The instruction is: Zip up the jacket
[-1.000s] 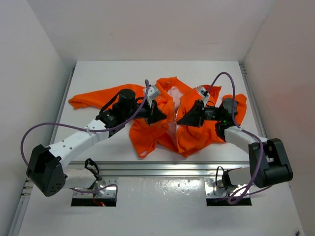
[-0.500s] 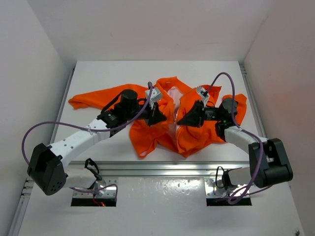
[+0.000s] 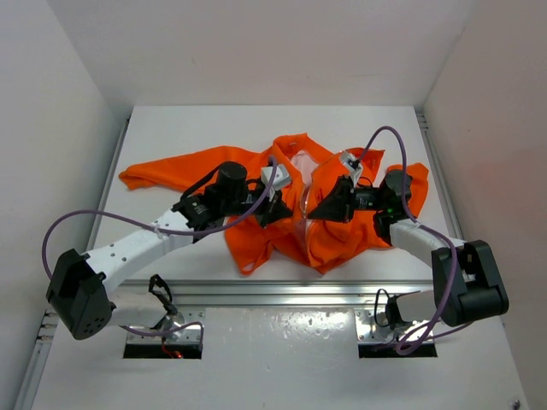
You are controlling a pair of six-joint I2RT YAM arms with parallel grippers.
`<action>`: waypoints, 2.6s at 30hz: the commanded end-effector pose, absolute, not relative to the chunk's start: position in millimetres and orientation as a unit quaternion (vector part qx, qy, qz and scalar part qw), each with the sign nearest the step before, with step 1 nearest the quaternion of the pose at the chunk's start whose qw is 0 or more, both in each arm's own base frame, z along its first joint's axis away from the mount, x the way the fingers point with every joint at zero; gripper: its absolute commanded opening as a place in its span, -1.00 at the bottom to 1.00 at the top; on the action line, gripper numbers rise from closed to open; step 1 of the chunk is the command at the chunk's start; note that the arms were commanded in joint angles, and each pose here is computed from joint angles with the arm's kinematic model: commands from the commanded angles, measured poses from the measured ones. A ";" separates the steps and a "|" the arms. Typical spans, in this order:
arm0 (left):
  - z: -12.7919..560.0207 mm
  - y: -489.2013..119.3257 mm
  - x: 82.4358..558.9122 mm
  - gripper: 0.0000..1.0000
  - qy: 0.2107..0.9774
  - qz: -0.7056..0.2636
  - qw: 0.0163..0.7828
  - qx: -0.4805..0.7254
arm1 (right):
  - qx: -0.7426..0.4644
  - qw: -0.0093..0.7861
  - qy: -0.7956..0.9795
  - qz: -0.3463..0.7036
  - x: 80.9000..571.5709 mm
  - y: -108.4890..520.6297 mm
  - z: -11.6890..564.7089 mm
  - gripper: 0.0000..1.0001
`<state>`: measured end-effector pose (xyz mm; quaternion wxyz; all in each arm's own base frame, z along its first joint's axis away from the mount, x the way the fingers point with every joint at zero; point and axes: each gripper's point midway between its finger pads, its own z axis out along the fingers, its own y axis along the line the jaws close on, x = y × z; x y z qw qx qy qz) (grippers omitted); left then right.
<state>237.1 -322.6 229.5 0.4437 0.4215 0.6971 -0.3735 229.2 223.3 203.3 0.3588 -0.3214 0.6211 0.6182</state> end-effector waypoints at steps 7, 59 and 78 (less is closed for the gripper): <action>286.6 -325.5 229.1 -0.31 0.656 -0.453 0.459 0.392 | -0.358 0.399 0.589 0.605 231.1 225.9 222.3 -1.00; 251.5 -327.3 239.4 0.04 0.720 -0.524 0.339 0.303 | -0.355 0.412 0.582 0.605 230.2 227.8 229.7 -1.00; 266.4 -341.0 230.6 -0.23 0.690 -0.619 0.263 0.268 | -0.356 0.414 0.581 0.604 230.4 227.0 229.1 -1.00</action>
